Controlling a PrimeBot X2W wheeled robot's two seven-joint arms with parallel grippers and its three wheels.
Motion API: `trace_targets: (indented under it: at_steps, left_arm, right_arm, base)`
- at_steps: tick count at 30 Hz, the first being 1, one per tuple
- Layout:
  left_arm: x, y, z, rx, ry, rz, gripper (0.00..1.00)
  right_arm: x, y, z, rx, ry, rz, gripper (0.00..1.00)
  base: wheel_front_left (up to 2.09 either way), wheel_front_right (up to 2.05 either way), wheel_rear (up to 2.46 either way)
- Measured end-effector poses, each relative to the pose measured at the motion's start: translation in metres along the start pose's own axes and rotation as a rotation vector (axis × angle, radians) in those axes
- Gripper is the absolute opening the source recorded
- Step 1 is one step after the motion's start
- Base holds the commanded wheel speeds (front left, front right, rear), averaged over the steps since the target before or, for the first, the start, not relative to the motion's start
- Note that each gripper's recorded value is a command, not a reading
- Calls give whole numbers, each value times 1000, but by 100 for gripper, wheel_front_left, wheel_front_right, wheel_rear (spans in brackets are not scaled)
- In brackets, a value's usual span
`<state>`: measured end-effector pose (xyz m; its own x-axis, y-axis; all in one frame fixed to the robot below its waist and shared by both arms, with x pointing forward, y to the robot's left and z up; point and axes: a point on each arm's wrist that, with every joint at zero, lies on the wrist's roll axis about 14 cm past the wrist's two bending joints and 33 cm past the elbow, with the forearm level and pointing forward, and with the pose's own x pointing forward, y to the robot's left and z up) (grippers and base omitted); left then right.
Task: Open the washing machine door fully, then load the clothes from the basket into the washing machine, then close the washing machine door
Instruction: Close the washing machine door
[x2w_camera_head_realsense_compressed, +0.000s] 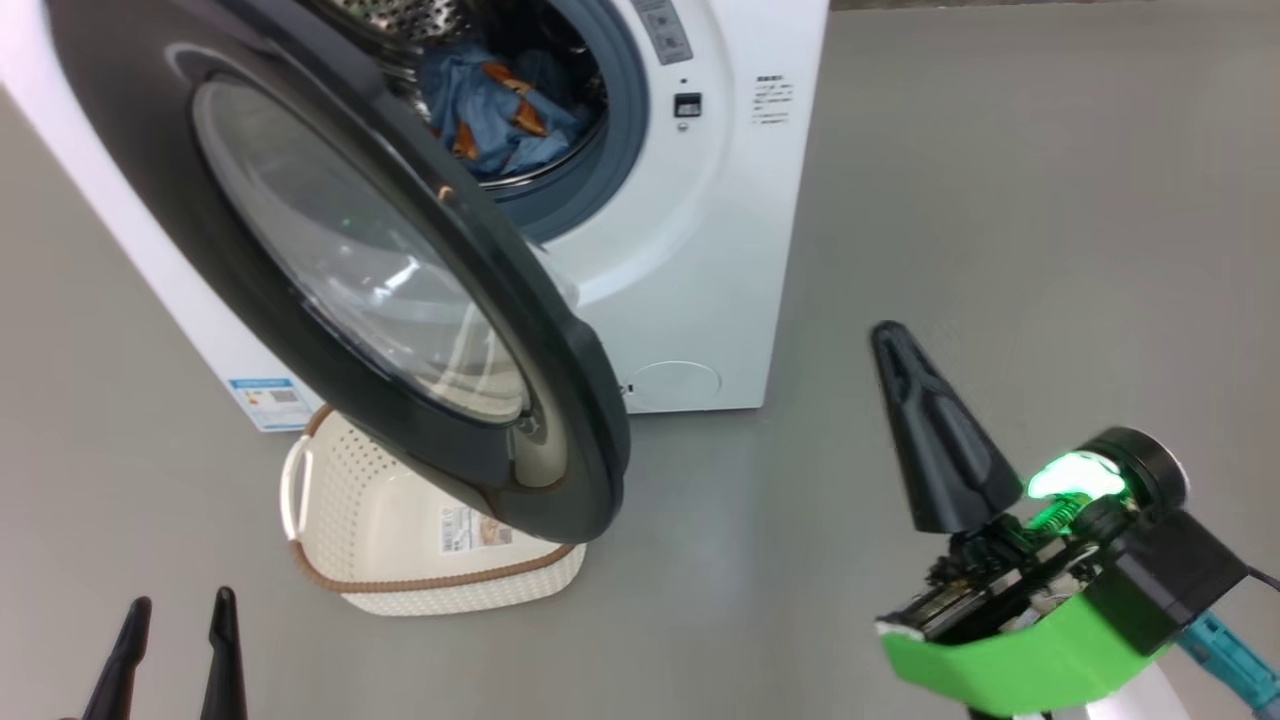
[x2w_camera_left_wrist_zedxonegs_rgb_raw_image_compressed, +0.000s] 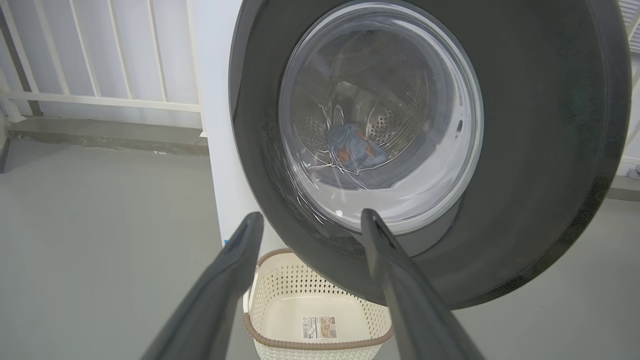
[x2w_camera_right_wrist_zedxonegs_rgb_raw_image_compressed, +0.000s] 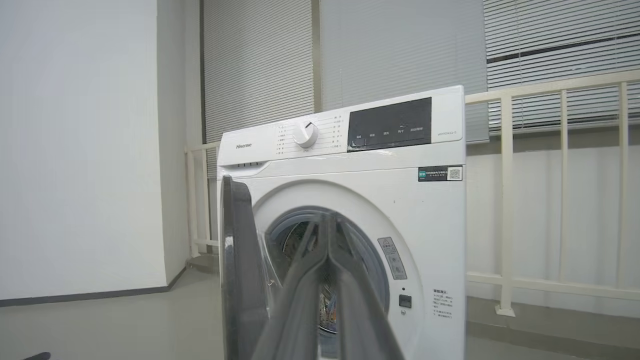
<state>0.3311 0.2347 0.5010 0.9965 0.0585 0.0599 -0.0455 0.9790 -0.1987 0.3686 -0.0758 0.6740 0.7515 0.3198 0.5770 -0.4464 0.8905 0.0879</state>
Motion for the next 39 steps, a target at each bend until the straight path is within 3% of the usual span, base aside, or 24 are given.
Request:
trace_targets:
  at_steps: [13, 21, 30, 39]
  left_arm:
    - [-12, 8, 8, 0, -23, 40, 100]
    - [-18, 13, 17, -1, -51, 74, 100]
    - [-13, 17, 21, -6, -62, 107, 100]
    - [2, 20, 14, -14, -40, 127, 100]
  right_arm:
    - [18, 96, -9, 92, -10, 368, 0]
    - [-3, 141, -75, 196, 199, 527, 0]
    - [-14, 152, -142, 252, 385, 564, 0]
    - [-2, 133, -193, 259, 461, 489, 0]
  base:
    - [0, 0, 0]
    - [0, 0, 0]
    - [0, 0, 0]
    - [0, 0, 0]
